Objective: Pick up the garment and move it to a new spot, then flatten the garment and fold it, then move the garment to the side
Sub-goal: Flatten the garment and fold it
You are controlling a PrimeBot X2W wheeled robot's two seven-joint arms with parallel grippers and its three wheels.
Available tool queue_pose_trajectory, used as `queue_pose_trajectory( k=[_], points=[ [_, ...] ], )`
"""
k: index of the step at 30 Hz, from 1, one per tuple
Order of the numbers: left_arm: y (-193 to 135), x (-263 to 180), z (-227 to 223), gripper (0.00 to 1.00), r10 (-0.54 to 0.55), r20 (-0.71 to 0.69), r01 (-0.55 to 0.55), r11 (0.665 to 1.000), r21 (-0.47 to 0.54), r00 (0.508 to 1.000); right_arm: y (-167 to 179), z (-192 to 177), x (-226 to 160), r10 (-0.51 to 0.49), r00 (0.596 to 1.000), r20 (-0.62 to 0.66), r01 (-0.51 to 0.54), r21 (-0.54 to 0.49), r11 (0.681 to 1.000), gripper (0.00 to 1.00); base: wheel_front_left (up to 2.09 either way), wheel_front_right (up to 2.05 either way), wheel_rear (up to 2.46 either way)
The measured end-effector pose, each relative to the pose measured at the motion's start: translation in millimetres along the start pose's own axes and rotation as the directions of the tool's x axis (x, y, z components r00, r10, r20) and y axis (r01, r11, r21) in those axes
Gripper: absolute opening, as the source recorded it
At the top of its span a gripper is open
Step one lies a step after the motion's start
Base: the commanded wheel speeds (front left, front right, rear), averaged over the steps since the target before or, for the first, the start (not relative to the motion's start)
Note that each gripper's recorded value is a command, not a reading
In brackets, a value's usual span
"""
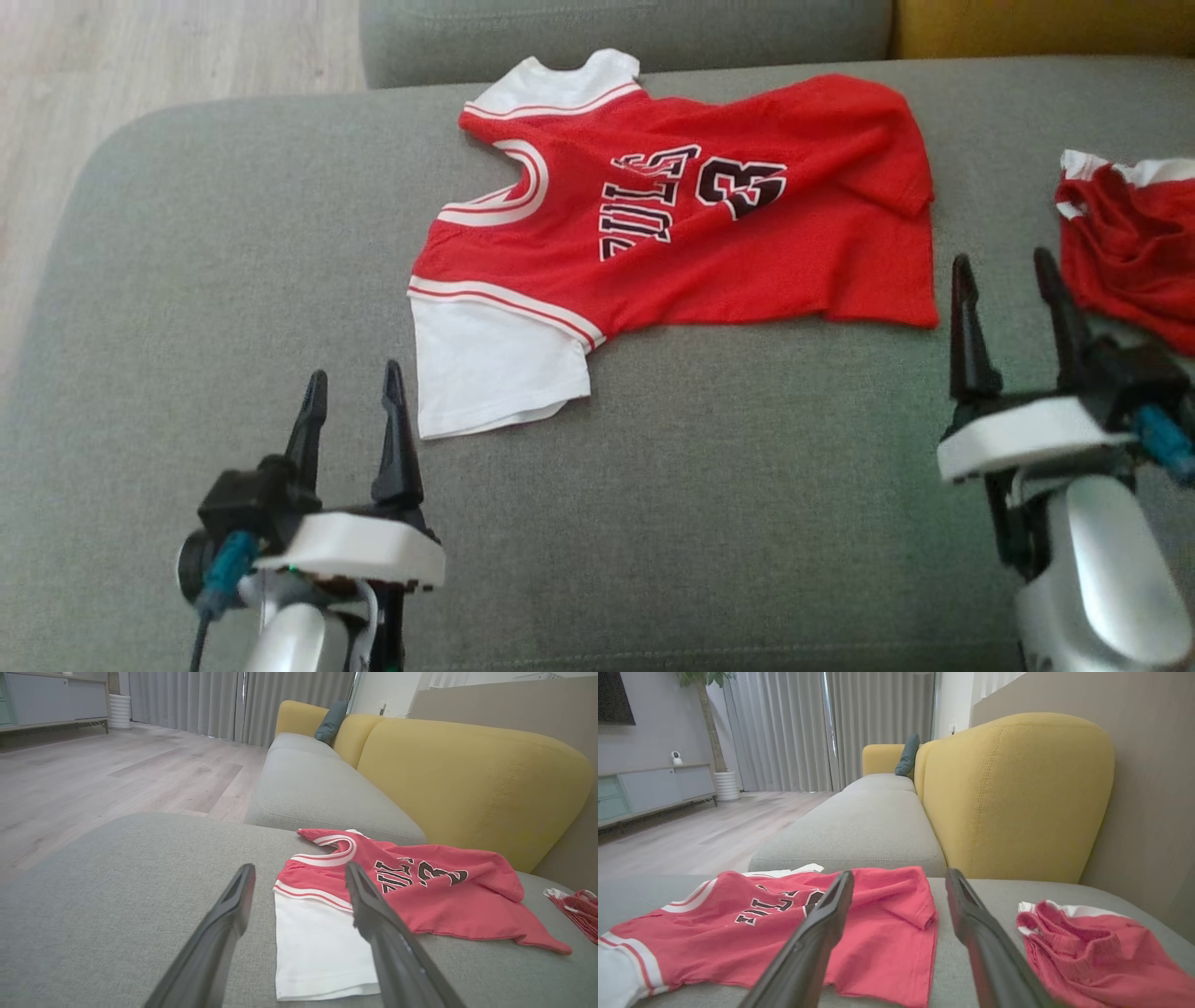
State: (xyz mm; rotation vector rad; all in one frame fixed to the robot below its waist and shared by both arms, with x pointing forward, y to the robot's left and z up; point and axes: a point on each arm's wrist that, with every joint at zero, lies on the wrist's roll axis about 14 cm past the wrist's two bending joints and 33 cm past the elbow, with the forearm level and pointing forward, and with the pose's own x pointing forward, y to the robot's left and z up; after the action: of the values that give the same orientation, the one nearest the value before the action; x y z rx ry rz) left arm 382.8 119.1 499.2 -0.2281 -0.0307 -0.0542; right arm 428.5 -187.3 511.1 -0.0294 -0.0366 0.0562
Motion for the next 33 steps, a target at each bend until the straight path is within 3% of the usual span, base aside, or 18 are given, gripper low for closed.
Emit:
queue_pose_trajectory(
  k=[8, 33],
  points=[
    [0.8, -11.4, 1.6, 1.00, 0.000, 0.002, 0.000, 1.000, 0.023, 1.000, 27.6, -3.4, -25.9, 0.058, 0.998, 0.002, -0.058, 0.096, 0.994, 1.00, 0.00, 0.00, 0.00],
    [-3.5, -29.2, -0.7, 1.00, -0.015, -0.007, 0.015, 1.000, 0.026, 1.000, 36.0, -11.3, -45.8, 0.078, 0.996, -0.031, -0.073, 0.124, 0.990, 1.00, 0.00, 0.00, 0.00]
  ],
)
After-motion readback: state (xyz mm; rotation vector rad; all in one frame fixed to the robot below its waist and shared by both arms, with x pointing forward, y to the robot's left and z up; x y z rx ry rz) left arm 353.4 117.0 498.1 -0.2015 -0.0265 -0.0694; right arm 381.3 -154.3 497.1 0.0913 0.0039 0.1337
